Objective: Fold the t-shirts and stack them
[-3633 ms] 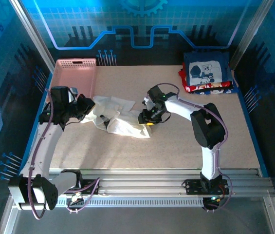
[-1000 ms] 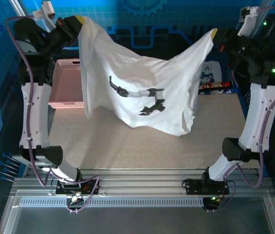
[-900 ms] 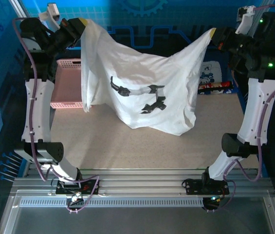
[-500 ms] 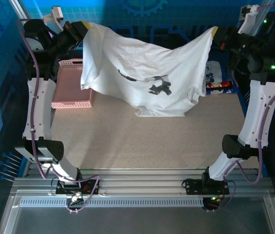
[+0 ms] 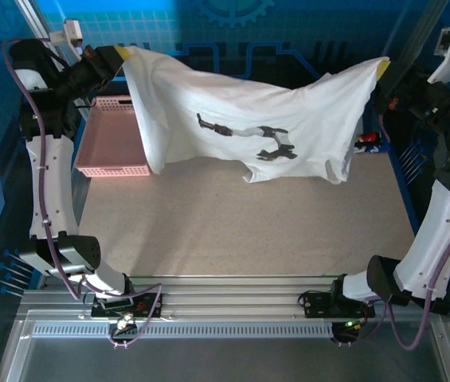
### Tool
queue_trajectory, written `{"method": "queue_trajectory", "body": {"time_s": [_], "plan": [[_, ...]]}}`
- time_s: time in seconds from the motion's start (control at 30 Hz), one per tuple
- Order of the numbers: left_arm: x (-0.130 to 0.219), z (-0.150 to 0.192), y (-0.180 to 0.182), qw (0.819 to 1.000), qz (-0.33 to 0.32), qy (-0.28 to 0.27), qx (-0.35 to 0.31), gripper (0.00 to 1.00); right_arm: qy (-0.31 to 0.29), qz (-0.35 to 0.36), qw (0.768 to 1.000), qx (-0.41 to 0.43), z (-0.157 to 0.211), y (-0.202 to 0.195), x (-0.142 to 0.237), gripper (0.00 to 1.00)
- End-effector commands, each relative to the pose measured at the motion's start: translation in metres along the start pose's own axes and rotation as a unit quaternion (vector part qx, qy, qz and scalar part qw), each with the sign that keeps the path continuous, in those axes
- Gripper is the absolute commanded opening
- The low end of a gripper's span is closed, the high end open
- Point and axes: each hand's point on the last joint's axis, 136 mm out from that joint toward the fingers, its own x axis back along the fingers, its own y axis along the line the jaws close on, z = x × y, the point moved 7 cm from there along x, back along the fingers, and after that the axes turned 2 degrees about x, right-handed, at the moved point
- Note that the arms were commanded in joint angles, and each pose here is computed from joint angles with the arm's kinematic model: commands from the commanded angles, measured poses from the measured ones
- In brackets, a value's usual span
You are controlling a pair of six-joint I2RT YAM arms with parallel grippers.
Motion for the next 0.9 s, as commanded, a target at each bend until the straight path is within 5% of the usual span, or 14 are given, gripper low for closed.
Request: {"method": "queue_trajectory", "body": {"time_s": [0.0, 0.27, 0.57, 0.73, 0.87], "plan": [[0.008, 0.009, -0.007, 0.999, 0.021, 0.033, -0.009, 0.0, 0.002, -0.004, 1.0, -0.009, 0.001, 0.002, 0.008, 0.0], [-0.014, -0.002, 0.002, 0.998, 0.052, 0.032, 0.032, 0.0, 0.019, -0.023, 0.999, -0.034, 0.005, -0.017, -0.02, 0.0], [-0.094, -0.011, 0.007, 0.994, 0.075, 0.068, 0.042, 0.0, 0.067, -0.056, 0.995, -0.047, 0.009, -0.062, -0.129, 0.0], [-0.116, -0.043, 0.015, 0.992, 0.11, 0.022, 0.063, 0.0, 0.024, -0.083, 0.995, -0.054, -0.007, -0.086, -0.18, 0.0], [-0.108, -0.062, 0.017, 0.991, 0.116, -0.019, 0.062, 0.0, -0.029, -0.096, 0.994, -0.045, -0.026, -0.091, -0.186, 0.0]]}}
